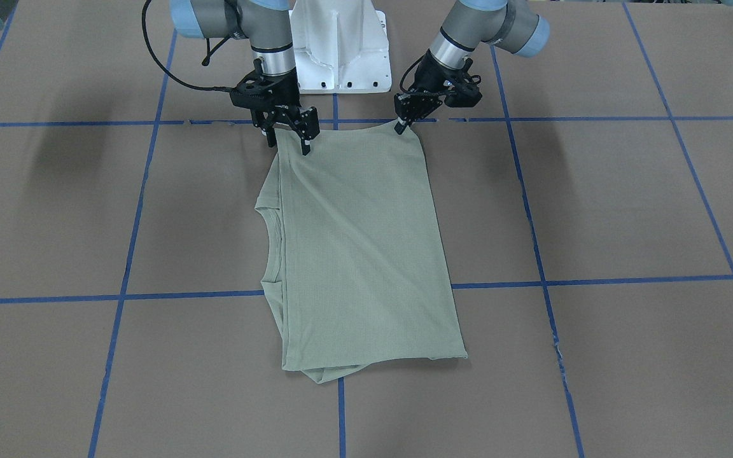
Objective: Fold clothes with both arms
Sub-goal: 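Lower the right gripper to the near edge beside the left gripper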
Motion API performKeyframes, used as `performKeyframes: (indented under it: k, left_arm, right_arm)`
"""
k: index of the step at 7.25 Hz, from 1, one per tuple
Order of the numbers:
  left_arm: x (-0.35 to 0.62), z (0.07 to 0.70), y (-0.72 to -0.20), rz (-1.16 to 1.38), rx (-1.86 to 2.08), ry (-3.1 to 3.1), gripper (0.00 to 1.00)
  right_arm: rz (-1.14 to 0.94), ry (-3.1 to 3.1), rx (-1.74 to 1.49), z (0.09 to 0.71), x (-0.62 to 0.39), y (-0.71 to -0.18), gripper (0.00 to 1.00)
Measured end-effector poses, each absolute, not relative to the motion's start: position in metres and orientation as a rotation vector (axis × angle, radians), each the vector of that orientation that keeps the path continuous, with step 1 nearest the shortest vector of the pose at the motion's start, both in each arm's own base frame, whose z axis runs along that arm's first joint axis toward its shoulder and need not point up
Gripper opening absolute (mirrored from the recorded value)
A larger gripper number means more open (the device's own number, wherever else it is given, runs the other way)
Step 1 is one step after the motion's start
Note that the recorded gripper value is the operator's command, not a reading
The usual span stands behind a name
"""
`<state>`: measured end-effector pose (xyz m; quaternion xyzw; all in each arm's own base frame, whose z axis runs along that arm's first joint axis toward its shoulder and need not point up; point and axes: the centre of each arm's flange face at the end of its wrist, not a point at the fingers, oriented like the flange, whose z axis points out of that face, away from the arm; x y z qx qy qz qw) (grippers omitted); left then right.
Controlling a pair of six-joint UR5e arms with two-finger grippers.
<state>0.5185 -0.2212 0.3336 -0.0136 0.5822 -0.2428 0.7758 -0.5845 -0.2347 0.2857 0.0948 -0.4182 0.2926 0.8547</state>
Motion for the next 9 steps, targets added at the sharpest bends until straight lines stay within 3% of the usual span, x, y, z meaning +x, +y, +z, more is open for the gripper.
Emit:
performKeyframes:
  k: [1,2,3,9]
  left_arm:
    - [0.518,0.334,-0.221,-0.526,-0.029,1.26,0.0]
    - [0.518,0.334,-0.221,-0.526,-0.029,1.26,0.0]
    - [0.518,0.334,-0.221,-0.526,-0.029,1.26,0.0]
    - [0.515,0.33,-0.221,-0.519,-0.028,1.269,0.0]
  right_arm:
    - [0.616,-0.875,0.202,0.288,-0.586,-0.235,0.74]
    - [0.615,-0.873,0.204,0.289,-0.587,-0.234,0.6]
    - [0.615,-0.872,0.207,0.289,-0.587,-0.233,0.02]
    - [0.617,-0.899,0.224,0.277,-0.58,-0.231,0.0]
